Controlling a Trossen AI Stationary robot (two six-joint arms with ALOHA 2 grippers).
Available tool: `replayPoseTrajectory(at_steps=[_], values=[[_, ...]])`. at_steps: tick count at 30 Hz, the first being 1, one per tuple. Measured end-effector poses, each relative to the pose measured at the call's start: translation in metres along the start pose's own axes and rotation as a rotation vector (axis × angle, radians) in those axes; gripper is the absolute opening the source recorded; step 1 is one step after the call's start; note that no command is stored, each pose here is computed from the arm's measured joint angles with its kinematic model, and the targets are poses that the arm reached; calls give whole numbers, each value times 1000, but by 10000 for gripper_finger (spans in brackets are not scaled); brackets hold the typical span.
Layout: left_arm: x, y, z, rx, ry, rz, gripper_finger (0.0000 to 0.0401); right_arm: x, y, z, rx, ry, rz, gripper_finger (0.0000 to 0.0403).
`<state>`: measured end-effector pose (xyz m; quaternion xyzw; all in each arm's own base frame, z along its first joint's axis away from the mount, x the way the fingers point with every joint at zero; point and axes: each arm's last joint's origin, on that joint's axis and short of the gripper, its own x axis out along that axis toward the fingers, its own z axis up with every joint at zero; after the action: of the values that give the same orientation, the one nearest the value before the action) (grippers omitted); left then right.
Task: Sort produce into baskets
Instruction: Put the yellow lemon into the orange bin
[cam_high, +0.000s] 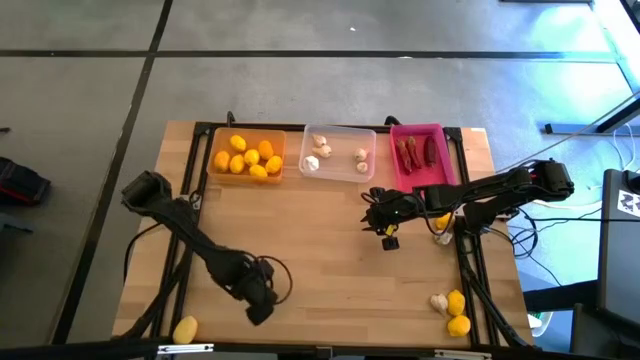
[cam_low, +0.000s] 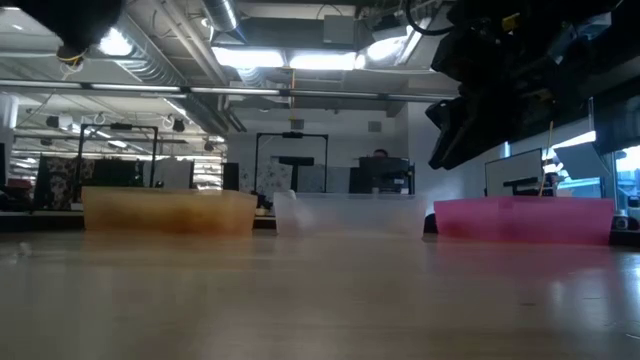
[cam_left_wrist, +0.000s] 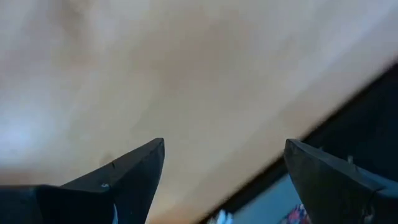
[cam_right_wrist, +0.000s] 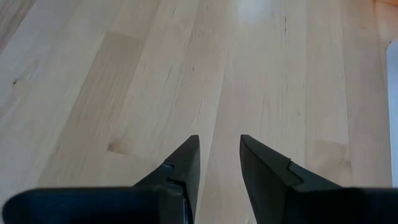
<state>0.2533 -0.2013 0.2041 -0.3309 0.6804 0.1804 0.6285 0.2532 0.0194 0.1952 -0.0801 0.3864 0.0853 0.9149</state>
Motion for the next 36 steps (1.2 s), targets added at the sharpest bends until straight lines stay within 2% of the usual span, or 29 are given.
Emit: replayPoseTrajectory(at_steps=[5,12,16,22,26,30,36], values=[[-4,-13,-21,-25,132,94,327,0,0,0,0,3,0,111],[5,-4,-62,-220,300,236,327,0,0,0,0,1,0,111],[10,0,-78,-315,388,298,327,0,0,0,0,2,1,111],[12,-3,-82,-402,391,289,327,0,0,0,0,2,0,111],[12,0,-89,-456,398,336,327,0,0,0,0,1,0,111],[18,0,-99,-475,383,366,327,0,0,0,0,1,0,111],[30,-1,-99,-475,376,399,327,0,0,0,-2,1,0,111]])
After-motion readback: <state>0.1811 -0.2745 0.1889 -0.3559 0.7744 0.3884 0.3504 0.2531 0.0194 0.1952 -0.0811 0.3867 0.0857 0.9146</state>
